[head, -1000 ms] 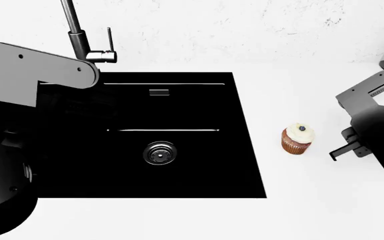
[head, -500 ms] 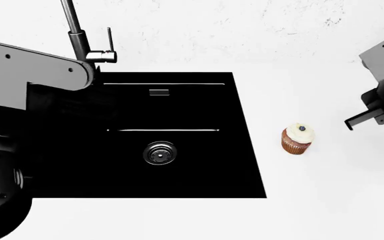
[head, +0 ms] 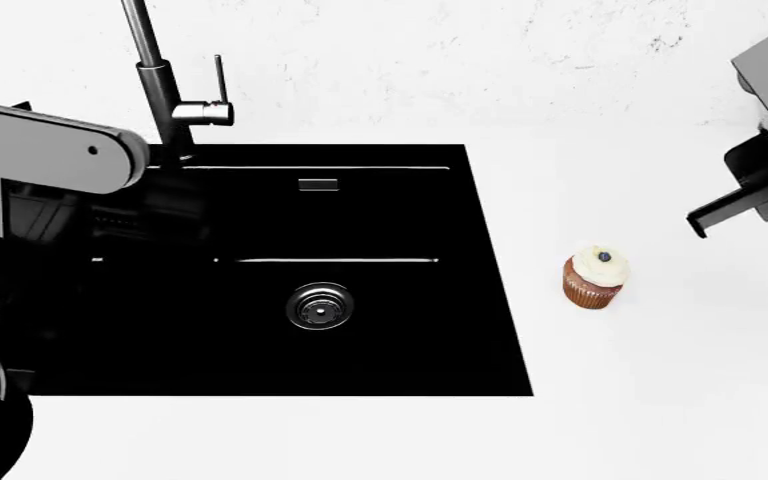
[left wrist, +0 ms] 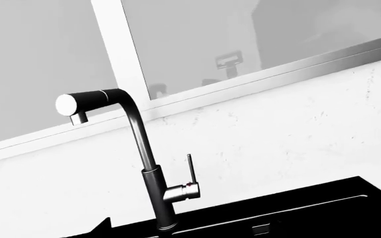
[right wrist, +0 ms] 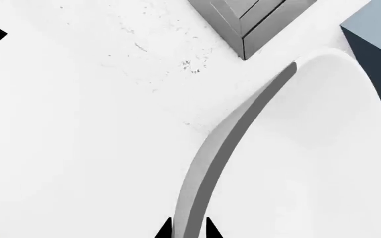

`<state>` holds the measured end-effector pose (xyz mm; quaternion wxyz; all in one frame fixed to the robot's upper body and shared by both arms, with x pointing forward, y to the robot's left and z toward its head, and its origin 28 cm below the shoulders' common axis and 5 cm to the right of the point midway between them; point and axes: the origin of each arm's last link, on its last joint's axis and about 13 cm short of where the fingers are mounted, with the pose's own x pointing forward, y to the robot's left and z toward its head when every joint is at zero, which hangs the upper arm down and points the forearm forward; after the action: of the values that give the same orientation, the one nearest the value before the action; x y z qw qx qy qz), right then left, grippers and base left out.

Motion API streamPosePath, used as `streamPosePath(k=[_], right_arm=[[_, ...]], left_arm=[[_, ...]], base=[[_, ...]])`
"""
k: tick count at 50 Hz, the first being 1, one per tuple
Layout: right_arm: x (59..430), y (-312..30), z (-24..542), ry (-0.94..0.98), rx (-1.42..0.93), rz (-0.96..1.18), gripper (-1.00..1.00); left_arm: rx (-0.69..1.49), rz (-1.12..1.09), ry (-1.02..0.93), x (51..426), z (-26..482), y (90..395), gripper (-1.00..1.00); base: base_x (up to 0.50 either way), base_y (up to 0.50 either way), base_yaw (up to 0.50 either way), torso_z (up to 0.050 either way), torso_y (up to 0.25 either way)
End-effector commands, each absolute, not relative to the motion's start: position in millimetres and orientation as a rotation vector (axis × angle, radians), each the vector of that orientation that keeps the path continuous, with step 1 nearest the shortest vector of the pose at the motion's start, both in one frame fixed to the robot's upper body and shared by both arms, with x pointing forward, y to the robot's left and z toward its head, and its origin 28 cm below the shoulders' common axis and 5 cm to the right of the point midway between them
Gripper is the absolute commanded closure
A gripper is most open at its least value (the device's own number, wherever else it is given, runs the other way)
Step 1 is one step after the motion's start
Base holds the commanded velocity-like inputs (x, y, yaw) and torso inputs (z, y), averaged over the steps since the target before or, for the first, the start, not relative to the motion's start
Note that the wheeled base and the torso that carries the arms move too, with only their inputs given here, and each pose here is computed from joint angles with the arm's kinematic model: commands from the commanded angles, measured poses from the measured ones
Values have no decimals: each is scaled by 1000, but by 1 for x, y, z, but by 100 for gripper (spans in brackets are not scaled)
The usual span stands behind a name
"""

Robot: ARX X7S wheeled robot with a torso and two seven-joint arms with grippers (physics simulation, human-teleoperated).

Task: Move the fresh-baked cupcake off the tray onto the counter, and place the bowl used for mixing into the sink.

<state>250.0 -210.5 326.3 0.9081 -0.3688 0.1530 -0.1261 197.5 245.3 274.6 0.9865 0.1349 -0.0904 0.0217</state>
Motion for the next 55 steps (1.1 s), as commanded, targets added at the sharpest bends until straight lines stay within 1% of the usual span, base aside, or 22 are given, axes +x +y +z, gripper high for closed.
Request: streamPosePath(k=[1,6,55], right_arm=[[245,-206,333,302,-758,-185,100],[246,-204,333,299,-788,-161,100],[255,-199,316,315,-798,-86,100]], left_arm=[[278,58,-193,198,277,248,-100],[281,62,-199,199,279,248,-100],[281,64,-207,202,282,247,-100]], base=[[0,0,0,0,0],[0,67,0,0,2],[0,500,0,0,0]])
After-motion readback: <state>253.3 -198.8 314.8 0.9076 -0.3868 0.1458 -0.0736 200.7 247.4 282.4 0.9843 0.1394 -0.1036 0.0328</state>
